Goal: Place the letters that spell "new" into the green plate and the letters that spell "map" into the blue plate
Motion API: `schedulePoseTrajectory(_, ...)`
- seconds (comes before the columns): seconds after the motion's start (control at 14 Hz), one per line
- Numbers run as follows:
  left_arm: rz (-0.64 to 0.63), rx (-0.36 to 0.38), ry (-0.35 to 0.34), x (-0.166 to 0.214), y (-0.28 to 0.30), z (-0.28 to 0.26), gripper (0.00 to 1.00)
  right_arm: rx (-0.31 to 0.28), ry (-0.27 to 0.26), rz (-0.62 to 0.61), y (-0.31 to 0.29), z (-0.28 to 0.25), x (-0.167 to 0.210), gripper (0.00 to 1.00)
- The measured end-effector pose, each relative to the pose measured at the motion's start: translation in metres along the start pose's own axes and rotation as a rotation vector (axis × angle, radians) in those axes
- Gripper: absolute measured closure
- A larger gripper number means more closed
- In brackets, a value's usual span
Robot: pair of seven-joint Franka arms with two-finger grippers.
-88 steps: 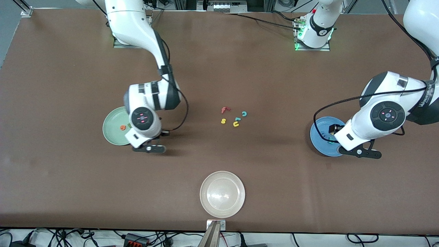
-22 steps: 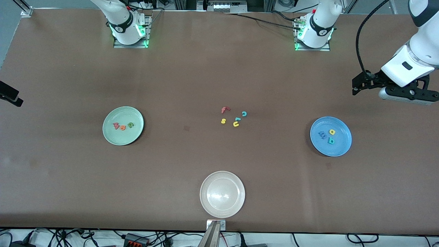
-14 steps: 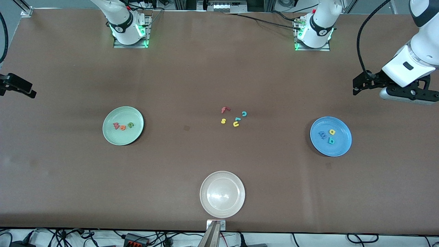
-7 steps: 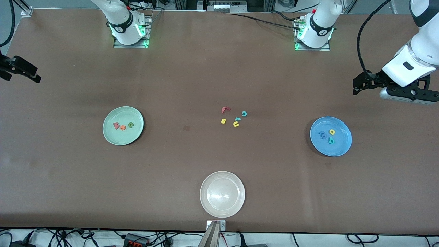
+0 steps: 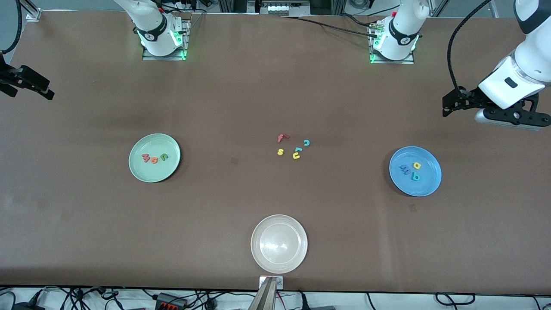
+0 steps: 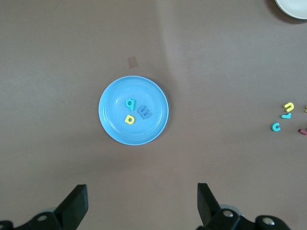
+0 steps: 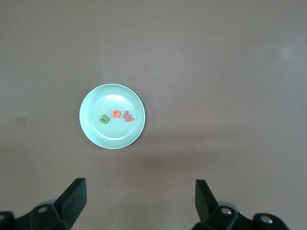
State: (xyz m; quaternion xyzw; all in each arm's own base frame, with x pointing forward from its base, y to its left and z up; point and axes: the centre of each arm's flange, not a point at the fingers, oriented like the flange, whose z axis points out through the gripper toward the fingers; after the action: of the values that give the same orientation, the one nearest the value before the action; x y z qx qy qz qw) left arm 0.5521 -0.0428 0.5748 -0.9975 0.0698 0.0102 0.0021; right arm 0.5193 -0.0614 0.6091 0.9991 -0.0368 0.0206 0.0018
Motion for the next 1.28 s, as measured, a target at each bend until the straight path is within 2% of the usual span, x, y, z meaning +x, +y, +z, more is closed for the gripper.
schedulePoseTrajectory(1.28,-0.006,0.000,0.007,-0.0001,-0.0032,-0.0059,0.00,-0.001,0.007,0.003,0.0020,-0.0012,0.0004,0.00)
